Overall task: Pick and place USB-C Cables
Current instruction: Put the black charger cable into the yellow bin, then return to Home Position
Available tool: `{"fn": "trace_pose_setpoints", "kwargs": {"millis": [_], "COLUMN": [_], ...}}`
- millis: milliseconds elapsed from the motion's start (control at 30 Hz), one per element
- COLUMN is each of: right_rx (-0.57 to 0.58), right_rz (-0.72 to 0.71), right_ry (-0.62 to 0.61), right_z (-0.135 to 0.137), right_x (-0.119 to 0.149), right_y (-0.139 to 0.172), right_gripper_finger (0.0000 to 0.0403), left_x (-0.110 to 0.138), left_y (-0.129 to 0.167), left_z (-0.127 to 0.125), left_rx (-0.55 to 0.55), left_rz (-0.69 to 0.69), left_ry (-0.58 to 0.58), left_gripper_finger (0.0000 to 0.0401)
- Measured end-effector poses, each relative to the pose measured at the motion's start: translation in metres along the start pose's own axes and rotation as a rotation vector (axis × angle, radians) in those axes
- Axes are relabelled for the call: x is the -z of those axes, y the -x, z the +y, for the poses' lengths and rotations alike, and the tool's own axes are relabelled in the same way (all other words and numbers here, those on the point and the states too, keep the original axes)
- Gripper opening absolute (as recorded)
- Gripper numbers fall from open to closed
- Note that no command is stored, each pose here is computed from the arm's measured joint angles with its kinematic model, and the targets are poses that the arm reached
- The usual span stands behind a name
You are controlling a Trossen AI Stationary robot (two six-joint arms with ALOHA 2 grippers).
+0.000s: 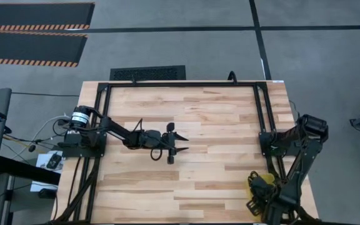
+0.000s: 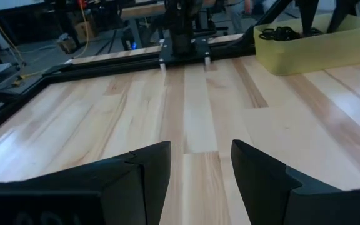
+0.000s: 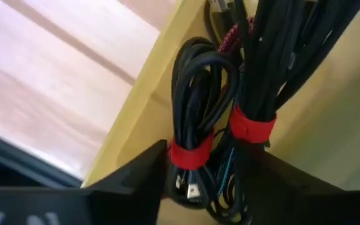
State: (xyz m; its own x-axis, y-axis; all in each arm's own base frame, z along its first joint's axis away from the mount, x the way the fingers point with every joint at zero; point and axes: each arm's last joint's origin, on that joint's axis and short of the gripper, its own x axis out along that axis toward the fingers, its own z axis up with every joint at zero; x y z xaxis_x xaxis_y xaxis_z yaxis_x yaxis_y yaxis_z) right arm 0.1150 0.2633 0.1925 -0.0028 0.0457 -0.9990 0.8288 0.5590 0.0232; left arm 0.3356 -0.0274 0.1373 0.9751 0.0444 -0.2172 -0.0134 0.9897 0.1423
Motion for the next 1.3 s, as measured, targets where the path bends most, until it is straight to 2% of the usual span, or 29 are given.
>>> {"fn": "trace_pose_setpoints", "kwargs": {"millis": [100, 200, 433, 567, 633, 700, 767, 867, 1000, 1133, 1300], "right_rx": [-0.036, -0.079, -0.193, -0.210, -0.170, -0.107, -0.035, 0.075, 0.110, 0.048, -0.135], "right_rz": [0.021, -0.003, -0.213, -0.465, -0.654, -0.826, -0.907, -0.914, -0.907, -0.857, -0.846], "right_ry": [-0.002, -0.002, 0.123, 0.282, 0.354, 0.375, 0.381, 0.389, 0.430, 0.613, 0.826], "right_z": [0.000, 0.000, 0.007, 0.012, 0.013, 0.013, 0.017, 0.023, 0.038, 0.056, 0.070], "right_x": [0.000, -0.001, -0.009, -0.024, -0.039, -0.057, -0.078, -0.111, -0.151, -0.180, -0.210], "right_y": [0.006, 0.011, 0.023, 0.027, 0.030, 0.033, 0.032, 0.030, 0.025, 0.015, 0.004], "right_gripper_finger": [0.0242, 0.0252, 0.0255, 0.0255, 0.0255, 0.0255, 0.0255, 0.0255, 0.0255, 0.0255, 0.0252], "left_x": [0.000, 0.000, 0.000, -0.003, -0.004, -0.005, -0.005, -0.005, -0.003, 0.001, 0.005], "left_y": [0.000, -0.001, -0.001, -0.001, -0.001, -0.001, -0.001, -0.001, -0.001, -0.001, 0.001], "left_z": [0.003, 0.005, 0.006, 0.005, 0.005, 0.005, 0.005, 0.005, 0.005, 0.002, -0.009], "left_rx": [0.002, 0.021, 0.025, 0.036, 0.044, 0.046, 0.046, 0.046, 0.048, 0.068, 0.071], "left_rz": [-0.002, -0.006, -0.010, -0.039, -0.045, -0.056, -0.060, -0.056, -0.037, 0.009, 0.064], "left_ry": [0.001, 0.004, 0.020, 0.043, 0.045, 0.056, 0.067, 0.067, 0.077, 0.103, 0.106], "left_gripper_finger": [0.0159, 0.0159, 0.0159, 0.0159, 0.0159, 0.0159, 0.0159, 0.0159, 0.0159, 0.0159, 0.0154]}}
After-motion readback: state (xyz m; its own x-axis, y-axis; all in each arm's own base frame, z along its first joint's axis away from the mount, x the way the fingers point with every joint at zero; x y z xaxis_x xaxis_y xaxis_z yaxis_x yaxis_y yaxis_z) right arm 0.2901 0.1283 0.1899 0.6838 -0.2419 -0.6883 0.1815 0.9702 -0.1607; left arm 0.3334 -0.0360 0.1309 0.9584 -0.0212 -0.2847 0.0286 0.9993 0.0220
